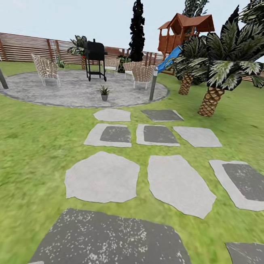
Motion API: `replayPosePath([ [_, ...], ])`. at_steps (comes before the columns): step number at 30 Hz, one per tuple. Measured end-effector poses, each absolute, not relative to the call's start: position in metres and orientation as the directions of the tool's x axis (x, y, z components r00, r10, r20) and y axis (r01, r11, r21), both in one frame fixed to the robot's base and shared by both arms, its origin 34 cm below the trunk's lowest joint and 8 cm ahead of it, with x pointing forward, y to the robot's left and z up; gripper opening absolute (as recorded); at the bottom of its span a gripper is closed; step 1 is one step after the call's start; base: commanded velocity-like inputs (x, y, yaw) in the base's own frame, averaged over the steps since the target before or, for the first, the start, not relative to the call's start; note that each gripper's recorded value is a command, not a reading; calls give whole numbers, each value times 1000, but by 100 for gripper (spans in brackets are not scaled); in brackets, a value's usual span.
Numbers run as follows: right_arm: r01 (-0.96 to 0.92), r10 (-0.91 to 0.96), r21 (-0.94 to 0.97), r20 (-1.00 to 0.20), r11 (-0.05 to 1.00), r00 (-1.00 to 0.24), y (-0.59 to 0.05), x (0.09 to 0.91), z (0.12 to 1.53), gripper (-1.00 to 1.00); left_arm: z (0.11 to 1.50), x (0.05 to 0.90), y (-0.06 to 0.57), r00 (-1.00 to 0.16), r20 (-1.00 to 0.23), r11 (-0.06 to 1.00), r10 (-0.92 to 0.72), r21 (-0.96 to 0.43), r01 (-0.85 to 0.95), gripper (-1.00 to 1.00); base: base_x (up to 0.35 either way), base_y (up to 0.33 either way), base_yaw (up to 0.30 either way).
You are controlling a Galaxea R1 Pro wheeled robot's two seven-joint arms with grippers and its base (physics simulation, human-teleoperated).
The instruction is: Pick up the pesticide atomizer in the garden and spray insectifuge to fully cover both potted plants in the garden.
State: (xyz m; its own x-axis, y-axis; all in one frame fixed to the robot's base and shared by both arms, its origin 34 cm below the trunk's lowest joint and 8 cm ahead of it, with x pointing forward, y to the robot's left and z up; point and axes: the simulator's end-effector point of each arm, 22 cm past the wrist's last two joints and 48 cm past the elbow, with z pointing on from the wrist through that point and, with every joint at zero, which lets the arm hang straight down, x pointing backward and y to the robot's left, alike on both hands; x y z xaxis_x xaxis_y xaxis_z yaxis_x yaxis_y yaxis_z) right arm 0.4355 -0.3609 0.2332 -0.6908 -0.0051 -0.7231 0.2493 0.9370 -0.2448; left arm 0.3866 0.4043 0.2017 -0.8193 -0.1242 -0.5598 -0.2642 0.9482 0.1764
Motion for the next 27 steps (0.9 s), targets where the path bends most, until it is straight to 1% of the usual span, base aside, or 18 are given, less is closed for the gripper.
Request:
replayPosePath([
  [27,249,-5,-245,-723,937,-691,-361,435,233,100,202,387,404,-819,-560,948,-124,176,-264,-100,341,0,0],
])
